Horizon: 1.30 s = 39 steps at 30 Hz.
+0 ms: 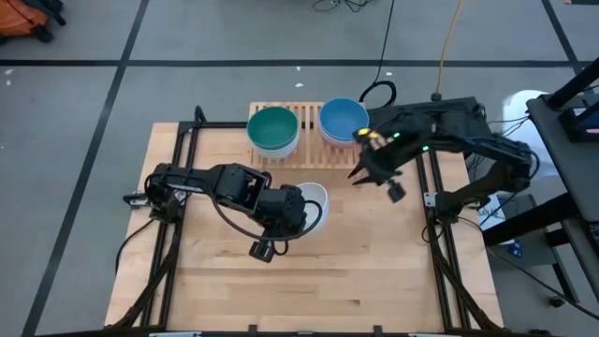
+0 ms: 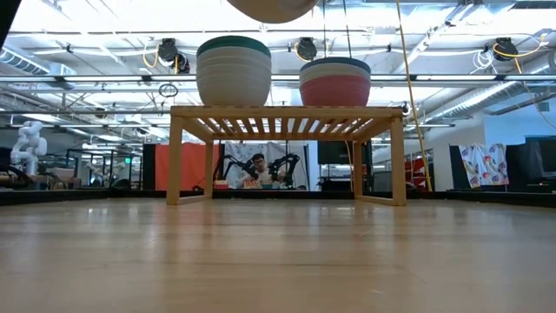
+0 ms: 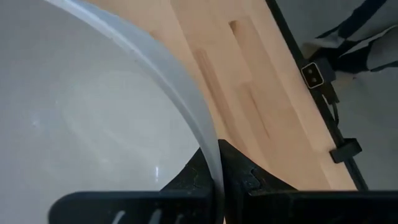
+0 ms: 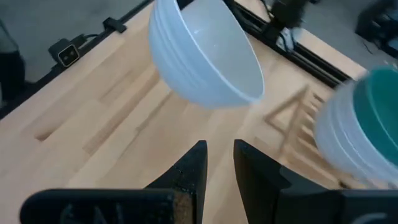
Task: Place and stack bowls onto a shelf
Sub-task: Stack the white bowl on top of the blue bowl on the shelf
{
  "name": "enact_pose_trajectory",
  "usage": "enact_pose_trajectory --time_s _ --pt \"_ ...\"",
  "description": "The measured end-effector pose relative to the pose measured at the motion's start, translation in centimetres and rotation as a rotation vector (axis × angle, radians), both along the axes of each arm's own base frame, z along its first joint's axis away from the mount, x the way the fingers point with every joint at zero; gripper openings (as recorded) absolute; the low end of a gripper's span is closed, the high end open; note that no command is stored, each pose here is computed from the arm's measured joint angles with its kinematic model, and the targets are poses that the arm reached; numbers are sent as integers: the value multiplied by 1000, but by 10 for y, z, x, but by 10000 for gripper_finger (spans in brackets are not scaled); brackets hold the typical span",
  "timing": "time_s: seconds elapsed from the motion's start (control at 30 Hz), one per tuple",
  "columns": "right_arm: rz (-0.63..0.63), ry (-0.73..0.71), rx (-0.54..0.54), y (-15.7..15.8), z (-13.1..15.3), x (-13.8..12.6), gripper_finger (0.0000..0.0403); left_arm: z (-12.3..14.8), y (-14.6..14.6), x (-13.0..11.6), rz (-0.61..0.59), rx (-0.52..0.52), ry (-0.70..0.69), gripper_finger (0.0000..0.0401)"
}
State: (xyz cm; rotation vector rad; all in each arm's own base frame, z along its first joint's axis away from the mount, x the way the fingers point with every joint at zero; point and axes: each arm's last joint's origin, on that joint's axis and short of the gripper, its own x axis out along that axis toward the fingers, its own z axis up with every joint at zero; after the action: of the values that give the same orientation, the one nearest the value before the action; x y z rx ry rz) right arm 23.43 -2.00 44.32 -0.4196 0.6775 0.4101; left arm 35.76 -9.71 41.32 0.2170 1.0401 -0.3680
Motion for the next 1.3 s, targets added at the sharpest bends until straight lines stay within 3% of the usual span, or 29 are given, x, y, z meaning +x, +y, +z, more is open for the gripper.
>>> enact_pose_trajectory --time_s 0.2,0.4,0.8,1.1,1.3 --pt "127 -16 -45 18 -17 41 75 -2 -11 0 -49 -53 15 5" --pt "170 -15 -32 33 -29 65 75 -4 -19 -1 -55 -61 23 5" --pt "260 -72 -44 57 -29 71 75 -3 -21 -2 -59 -69 24 5" --pt "328 -53 85 65 -36 83 75 -4 -22 -1 -67 -66 17 5" --pt "328 1 116 66 -51 97 75 -6 -22 -2 -58 -74 49 5"
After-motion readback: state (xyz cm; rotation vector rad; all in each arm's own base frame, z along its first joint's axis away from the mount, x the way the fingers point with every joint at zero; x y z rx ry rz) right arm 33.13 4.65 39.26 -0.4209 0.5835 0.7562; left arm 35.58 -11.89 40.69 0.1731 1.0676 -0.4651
